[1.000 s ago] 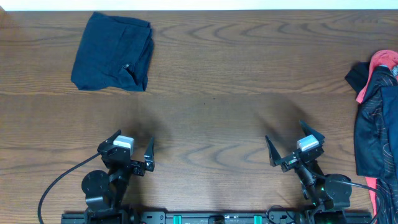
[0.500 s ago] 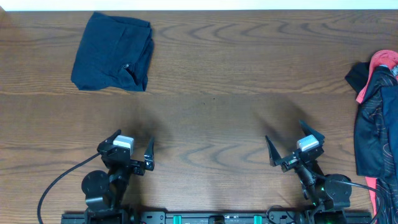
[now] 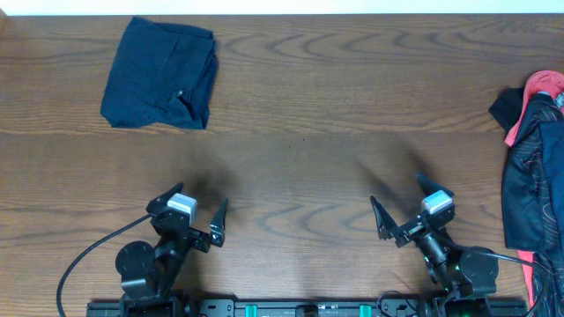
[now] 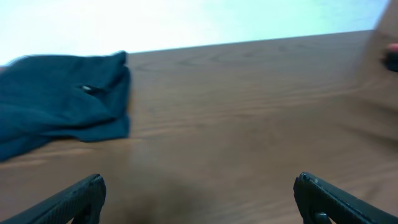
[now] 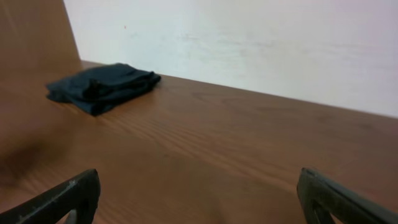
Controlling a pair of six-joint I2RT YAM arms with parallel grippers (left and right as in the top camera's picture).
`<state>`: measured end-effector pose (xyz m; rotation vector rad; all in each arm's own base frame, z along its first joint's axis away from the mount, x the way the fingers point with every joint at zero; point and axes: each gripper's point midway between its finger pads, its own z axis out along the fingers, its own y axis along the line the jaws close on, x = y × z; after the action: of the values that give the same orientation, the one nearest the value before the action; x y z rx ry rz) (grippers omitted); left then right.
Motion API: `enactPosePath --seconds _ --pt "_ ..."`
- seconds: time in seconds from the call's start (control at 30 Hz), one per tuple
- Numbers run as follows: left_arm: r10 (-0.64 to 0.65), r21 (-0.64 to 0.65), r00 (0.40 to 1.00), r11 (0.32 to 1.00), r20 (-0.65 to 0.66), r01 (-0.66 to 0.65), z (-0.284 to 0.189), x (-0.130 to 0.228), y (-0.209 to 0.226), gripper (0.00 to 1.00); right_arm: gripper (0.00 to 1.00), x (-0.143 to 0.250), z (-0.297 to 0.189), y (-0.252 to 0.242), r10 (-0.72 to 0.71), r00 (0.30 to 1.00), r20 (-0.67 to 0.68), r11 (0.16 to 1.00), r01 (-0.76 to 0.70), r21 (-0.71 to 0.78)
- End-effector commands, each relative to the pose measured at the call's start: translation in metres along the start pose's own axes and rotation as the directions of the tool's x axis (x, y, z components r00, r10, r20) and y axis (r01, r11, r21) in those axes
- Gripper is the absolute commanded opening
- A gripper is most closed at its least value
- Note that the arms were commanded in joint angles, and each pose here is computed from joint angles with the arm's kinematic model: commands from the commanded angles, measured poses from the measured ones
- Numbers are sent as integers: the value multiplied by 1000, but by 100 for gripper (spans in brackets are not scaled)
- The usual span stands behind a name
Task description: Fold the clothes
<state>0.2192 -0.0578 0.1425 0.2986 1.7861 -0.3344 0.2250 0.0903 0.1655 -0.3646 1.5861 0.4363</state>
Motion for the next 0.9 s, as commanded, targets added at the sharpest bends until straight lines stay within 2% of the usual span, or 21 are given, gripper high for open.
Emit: enactPosePath --seconds 0.0,0.1,0.27,0.4,0.53,0.6,0.73,0.87 --pt "-138 96 990 985 -43 141 0 10 -17 98 99 -2 0 7 122 992 3 992 -122 -38" --pt "-221 95 975 970 -32 223 -2 0 -18 98 99 -15 -2 8 150 988 34 988 -148 -45" --pt "-235 101 972 967 13 232 -11 -28 -21 98 99 -55 -9 11 102 992 78 994 -99 -39" --pt "-281 98 960 955 6 279 -18 -59 -22 98 99 -69 -8 6 129 991 -21 992 -129 4" --pt "-343 59 933 934 -112 351 -13 -74 -18 98 99 -63 7 -1 164 968 -188 986 -161 32" --pt "-393 26 896 913 -208 407 -6 -77 -14 98 99 -55 19 -6 208 935 -288 978 -201 55" --pt "-446 -55 780 880 -438 472 6 -71 -8 98 99 -39 40 -16 280 848 -451 960 -262 103" --pt "-434 -104 631 866 -643 490 14 -60 -4 98 99 -35 64 -26 326 766 -554 943 -302 137"
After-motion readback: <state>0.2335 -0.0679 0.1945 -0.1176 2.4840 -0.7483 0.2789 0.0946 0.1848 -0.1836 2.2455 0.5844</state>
